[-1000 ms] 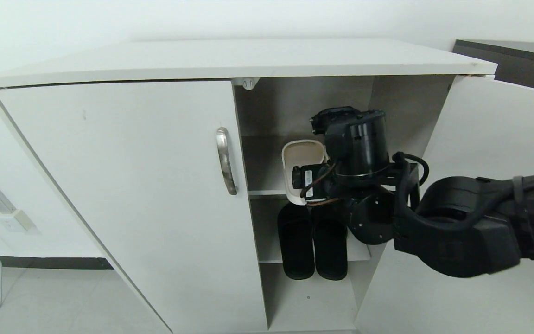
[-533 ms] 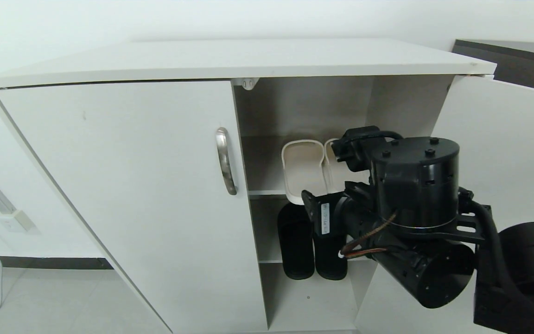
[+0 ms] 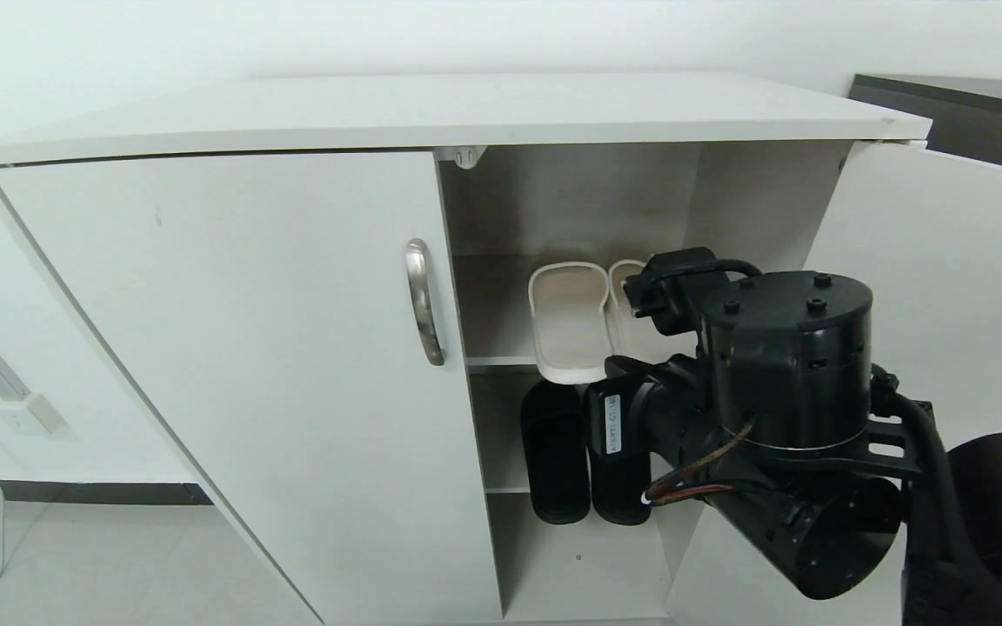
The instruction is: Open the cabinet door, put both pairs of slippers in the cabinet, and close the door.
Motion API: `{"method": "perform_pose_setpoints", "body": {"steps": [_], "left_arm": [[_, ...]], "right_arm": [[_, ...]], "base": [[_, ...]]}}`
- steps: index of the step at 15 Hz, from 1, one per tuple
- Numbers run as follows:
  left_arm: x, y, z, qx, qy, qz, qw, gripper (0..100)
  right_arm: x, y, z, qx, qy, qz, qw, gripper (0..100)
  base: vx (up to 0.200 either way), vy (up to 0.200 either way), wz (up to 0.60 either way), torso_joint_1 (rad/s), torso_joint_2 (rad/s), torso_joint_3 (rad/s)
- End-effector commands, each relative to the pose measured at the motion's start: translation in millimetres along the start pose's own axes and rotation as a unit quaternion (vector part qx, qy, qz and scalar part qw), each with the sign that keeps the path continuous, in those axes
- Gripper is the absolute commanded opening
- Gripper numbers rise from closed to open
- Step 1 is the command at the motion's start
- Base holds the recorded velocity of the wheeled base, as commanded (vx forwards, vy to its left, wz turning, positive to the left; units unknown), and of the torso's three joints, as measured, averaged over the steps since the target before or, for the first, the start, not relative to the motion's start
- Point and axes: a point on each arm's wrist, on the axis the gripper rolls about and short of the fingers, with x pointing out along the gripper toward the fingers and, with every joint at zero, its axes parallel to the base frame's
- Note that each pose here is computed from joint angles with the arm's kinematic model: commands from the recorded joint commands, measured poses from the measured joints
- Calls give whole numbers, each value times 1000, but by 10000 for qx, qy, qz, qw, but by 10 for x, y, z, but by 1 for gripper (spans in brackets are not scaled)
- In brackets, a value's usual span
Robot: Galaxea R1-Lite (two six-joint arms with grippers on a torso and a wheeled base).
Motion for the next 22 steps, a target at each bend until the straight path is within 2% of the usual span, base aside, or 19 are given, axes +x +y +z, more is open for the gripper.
{"method": "perform_pose_setpoints", "body": {"steps": [1, 3, 13, 22], "left_arm": [[-1, 0, 4, -3, -7, 6, 10000, 0], [0, 0, 0, -3, 1, -1, 10000, 0], [0, 0, 0, -3, 2, -8, 10000, 0], [1, 0, 0, -3, 9, 0, 10000, 0]], "right_arm": [[15, 23, -49, -58, 60, 3, 10000, 0], [11, 22, -69, -79, 82, -1, 9999, 0], [29, 24, -119, -133, 159, 10, 9998, 0], [50, -64, -271, -384, 373, -71, 9985, 0]], "base": [[0, 0, 0, 0, 0, 0], [0, 0, 0, 0, 0, 0], [-200, 0, 0, 1, 2, 3], [-200, 0, 0, 3, 2, 2]]}}
